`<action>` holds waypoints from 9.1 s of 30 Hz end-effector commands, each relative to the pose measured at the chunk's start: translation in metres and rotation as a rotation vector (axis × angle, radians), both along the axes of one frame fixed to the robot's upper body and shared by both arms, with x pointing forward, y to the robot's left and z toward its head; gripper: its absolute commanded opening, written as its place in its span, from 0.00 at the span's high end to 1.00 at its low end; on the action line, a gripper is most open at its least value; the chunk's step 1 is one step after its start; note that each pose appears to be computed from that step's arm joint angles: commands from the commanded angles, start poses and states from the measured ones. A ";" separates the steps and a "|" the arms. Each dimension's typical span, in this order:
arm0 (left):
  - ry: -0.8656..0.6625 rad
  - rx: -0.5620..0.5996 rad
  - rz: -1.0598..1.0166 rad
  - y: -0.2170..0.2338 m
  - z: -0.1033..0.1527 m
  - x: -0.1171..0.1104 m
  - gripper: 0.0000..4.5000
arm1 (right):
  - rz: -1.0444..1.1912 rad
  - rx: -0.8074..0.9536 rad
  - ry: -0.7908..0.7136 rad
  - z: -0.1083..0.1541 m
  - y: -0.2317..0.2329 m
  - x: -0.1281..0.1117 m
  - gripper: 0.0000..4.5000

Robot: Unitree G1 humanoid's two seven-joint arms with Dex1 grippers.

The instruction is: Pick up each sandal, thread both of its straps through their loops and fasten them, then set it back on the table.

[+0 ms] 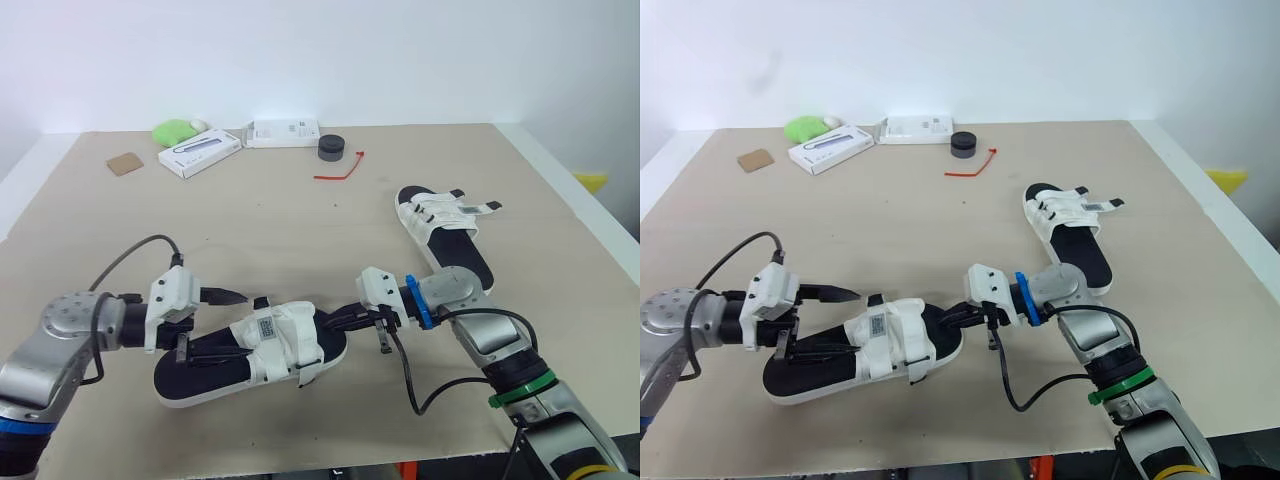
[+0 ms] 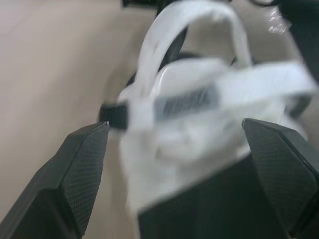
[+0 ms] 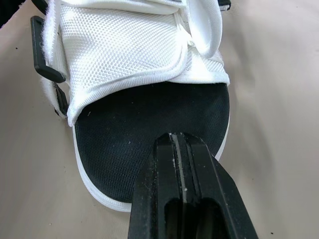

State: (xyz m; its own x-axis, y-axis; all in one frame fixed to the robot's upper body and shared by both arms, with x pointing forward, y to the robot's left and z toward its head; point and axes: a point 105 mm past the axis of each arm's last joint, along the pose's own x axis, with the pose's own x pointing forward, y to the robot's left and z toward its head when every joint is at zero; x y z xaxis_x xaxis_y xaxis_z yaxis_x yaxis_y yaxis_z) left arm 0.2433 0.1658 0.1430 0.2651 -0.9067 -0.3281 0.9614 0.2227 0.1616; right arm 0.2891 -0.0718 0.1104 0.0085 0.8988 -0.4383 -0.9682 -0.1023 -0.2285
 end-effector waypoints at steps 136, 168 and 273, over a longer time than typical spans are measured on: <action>0.075 -0.109 -0.281 -0.117 -0.028 0.008 0.02 | -0.221 0.019 -0.019 0.003 -0.029 0.026 1.00; 0.111 -0.117 -0.225 -0.113 -0.025 0.011 0.02 | -0.213 0.022 -0.028 0.004 -0.028 0.024 1.00; -0.942 0.082 -0.766 -0.120 -0.010 0.005 0.98 | -0.209 0.008 -0.036 0.008 -0.031 0.026 1.00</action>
